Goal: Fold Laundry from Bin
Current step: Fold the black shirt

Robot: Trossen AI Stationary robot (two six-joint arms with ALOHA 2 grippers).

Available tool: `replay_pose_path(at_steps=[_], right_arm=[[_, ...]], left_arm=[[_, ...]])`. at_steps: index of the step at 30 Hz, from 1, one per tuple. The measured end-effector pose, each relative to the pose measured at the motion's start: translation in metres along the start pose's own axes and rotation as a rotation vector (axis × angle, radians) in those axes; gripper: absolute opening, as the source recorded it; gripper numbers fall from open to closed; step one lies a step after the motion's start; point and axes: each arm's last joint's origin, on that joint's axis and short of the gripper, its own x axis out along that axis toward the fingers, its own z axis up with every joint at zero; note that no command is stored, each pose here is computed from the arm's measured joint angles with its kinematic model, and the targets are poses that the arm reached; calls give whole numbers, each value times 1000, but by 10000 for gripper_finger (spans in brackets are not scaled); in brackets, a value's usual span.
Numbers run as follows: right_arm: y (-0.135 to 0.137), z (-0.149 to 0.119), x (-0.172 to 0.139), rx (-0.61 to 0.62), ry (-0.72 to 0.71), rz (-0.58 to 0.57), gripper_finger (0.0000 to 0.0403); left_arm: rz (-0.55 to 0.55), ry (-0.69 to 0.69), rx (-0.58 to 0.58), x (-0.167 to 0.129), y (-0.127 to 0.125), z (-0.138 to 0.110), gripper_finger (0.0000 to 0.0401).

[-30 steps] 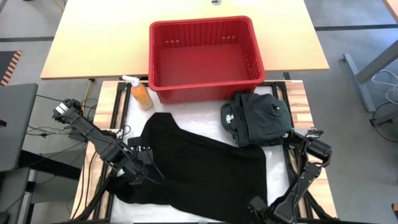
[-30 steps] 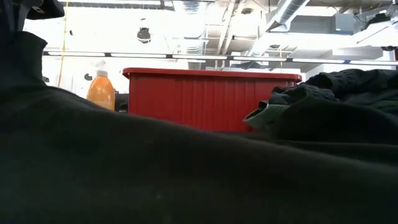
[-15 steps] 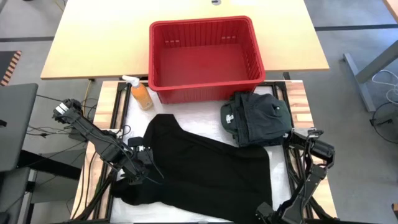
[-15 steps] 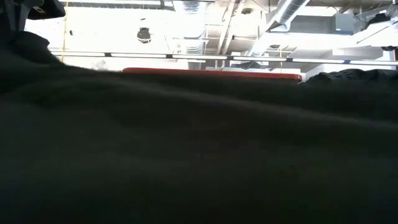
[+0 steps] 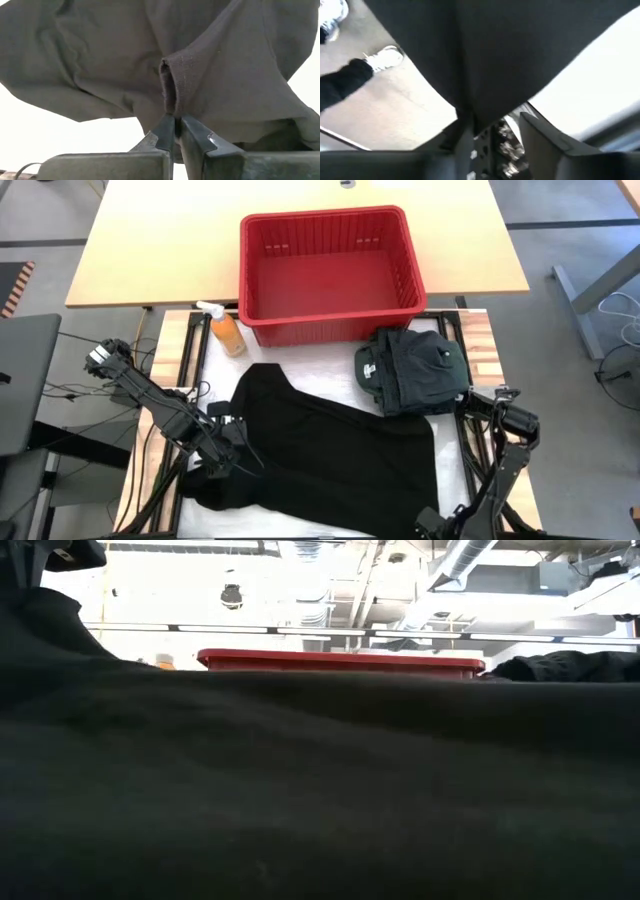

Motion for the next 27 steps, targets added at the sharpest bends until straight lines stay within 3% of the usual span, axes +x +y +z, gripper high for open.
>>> replay_pose_path(at_steps=[4,9,16,23,27], right_arm=[[3,-6,-28,-53,-40,-16,243],[6,-10,-59,-82,-119,11,254],[4,-23,-60,-51,-136,33,255],[12,-10,-63,35,-451,197,255],[19,7,-65,43,-546,217,255]], left_arm=[[-40,7,36,0,-2,1,37],[-57,25,82,0,-1,1,89],[50,109,51,1,14,-2,138],[98,202,22,48,27,-20,141],[137,188,-39,78,43,-24,142]])
